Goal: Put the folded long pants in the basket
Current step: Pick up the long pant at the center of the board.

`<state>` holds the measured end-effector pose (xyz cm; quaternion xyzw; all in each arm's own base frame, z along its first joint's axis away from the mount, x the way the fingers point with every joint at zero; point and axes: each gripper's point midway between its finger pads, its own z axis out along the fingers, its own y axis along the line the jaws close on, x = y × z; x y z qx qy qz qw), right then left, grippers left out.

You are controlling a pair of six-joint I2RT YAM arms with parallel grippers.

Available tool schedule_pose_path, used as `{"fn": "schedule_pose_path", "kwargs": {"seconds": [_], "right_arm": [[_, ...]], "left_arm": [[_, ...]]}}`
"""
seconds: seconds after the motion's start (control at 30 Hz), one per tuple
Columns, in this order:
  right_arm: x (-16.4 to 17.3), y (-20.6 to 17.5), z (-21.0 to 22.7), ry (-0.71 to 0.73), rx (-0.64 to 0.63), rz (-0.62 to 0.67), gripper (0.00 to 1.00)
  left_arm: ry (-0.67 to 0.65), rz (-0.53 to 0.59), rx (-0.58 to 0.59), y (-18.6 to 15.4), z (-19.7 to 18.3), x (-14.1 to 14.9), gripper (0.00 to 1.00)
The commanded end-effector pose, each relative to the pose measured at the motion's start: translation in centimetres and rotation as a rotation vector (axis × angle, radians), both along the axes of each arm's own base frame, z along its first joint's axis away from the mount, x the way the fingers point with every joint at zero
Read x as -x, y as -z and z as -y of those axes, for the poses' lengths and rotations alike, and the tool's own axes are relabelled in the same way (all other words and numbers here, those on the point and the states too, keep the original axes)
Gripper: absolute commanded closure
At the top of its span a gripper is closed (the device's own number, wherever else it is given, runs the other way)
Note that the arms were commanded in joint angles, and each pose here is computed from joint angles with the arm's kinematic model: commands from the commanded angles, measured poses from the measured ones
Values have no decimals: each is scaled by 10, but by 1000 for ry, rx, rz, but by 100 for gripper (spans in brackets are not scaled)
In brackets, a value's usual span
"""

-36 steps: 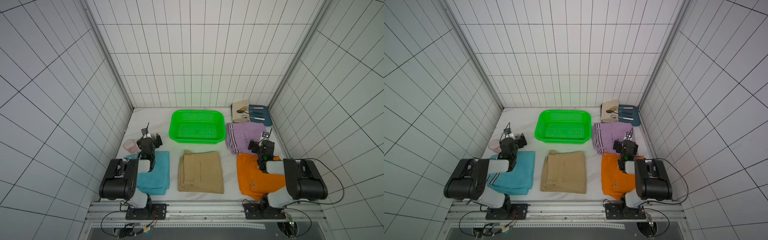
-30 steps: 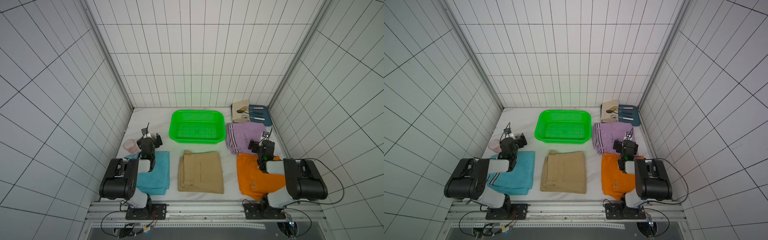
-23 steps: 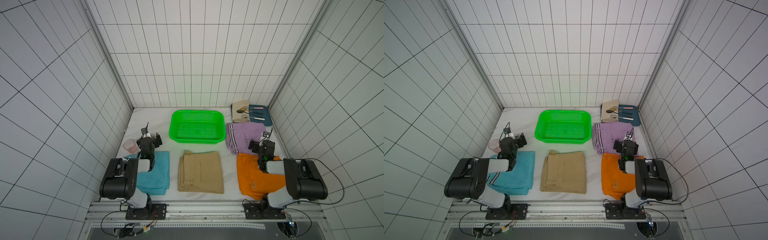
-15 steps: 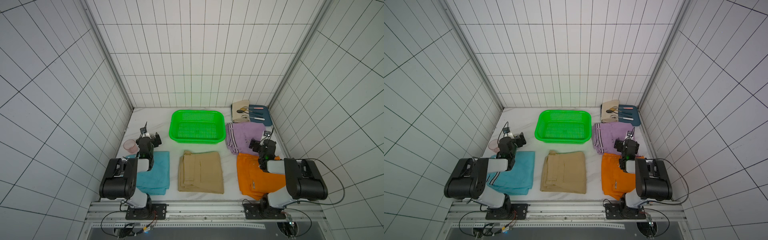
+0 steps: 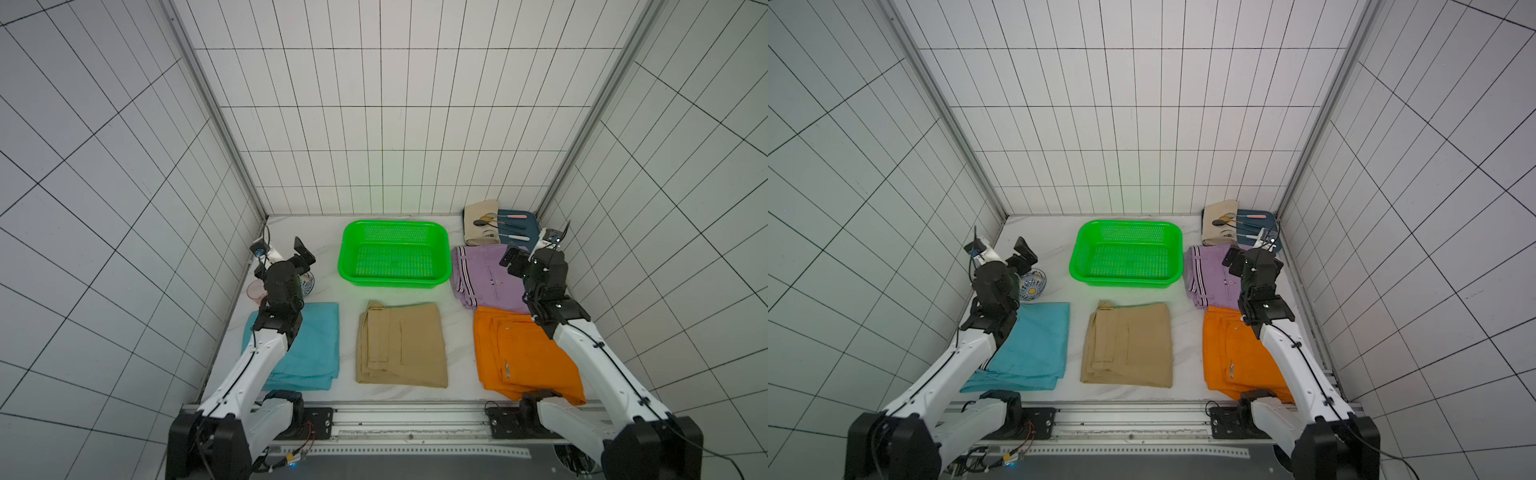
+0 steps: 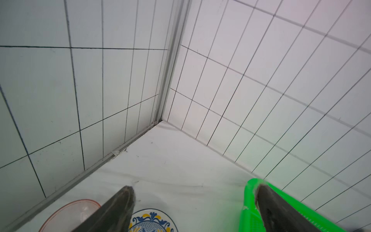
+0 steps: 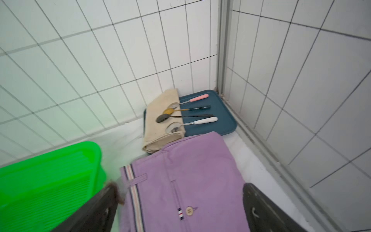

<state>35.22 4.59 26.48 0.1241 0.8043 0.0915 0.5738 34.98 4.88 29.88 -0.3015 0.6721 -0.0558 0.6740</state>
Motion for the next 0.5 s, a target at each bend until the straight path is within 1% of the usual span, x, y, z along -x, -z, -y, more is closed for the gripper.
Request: {"fn": "schedule_pose_path", "kwargs": {"seconds": [0.0, 0.07, 0.1, 0.13, 0.2, 0.27, 0.33, 0.4, 0.47], "right_arm": [[68, 85, -74, -294, -338, -427, 1], [91, 98, -110, -460, -403, -452, 1], [104, 108, -123, -521, -407, -468, 1], [115, 120, -132, -552, -388, -496, 1], [131, 145, -140, -560, -324, -554, 1], [141, 166, -147, -571, -275, -599, 1], [147, 183, -159, -601, -250, -629, 1], [147, 200, -164, -594, -206, -665, 1], [145, 219, -166, -572, -169, -707, 1]], "left_arm": [[141, -155, 371, 23, 21, 37, 2], [280, -214, 456, 16, 50, 63, 3], [385, -248, 488, 17, 70, 78, 3], [498, -265, 514, 21, 91, 90, 3], [644, -306, 572, 38, 121, 108, 2], [772, -355, 579, 52, 144, 125, 2], [816, -413, 577, 70, 153, 141, 2], [795, -449, 586, 87, 152, 148, 3], [778, -476, 630, 106, 152, 152, 2]]}}
